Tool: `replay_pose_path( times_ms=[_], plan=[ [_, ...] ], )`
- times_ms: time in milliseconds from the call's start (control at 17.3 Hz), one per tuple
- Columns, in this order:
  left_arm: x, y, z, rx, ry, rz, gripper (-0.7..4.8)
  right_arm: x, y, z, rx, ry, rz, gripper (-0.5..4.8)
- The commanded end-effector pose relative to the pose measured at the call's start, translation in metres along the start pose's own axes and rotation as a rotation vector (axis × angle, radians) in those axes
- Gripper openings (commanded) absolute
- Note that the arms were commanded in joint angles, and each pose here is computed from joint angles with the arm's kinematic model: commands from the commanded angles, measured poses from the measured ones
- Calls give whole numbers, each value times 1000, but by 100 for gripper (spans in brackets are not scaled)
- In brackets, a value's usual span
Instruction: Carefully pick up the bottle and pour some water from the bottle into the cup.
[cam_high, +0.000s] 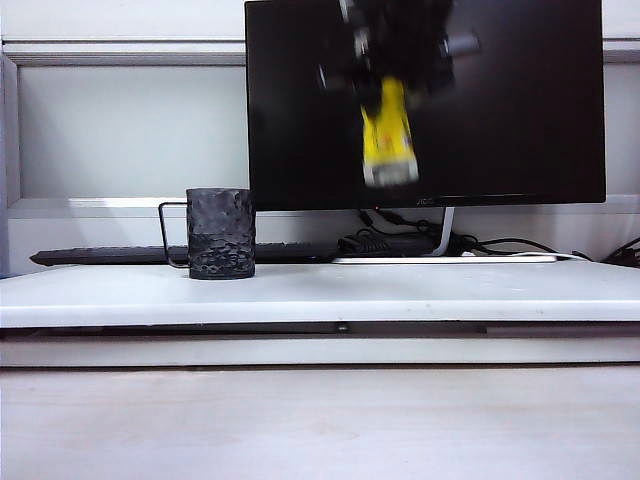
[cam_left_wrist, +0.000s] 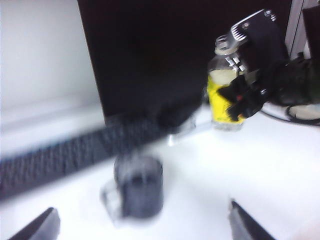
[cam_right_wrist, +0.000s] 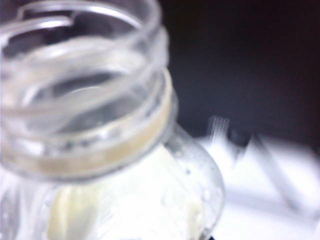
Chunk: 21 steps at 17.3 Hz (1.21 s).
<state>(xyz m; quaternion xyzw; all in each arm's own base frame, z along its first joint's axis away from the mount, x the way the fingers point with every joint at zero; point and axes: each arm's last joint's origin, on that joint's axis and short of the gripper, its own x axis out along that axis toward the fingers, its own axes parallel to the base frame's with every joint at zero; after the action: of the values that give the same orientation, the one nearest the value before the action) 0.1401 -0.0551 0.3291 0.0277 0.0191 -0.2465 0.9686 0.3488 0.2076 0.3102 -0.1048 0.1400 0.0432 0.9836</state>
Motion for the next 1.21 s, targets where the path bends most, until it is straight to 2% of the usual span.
replay_pose_path(
  times_ms=[58, 173, 463, 694, 752, 925, 1214],
  plan=[
    [0, 0, -8, -10, 75, 30, 479, 2, 2, -30, 120, 62, -9, 197],
    [0, 0, -9, -10, 78, 30, 479, 3, 4, -47, 101, 99, -10, 197],
    [2, 0, -23, -16, 118, 27, 479, 5, 6, -79, 143, 92, -12, 197],
    [4, 0, -30, -17, 124, 23, 479, 4, 6, -94, 147, 117, -9, 195],
    [4, -1, -30, -17, 119, 7, 479, 4, 6, -96, 149, 115, -1, 165],
    [4, -1, -30, -18, 117, 5, 479, 4, 7, -99, 156, 106, 14, 165],
    [4, -1, -28, -22, 101, 1, 479, 4, 8, -113, 155, 157, 9, 166]
  ],
)
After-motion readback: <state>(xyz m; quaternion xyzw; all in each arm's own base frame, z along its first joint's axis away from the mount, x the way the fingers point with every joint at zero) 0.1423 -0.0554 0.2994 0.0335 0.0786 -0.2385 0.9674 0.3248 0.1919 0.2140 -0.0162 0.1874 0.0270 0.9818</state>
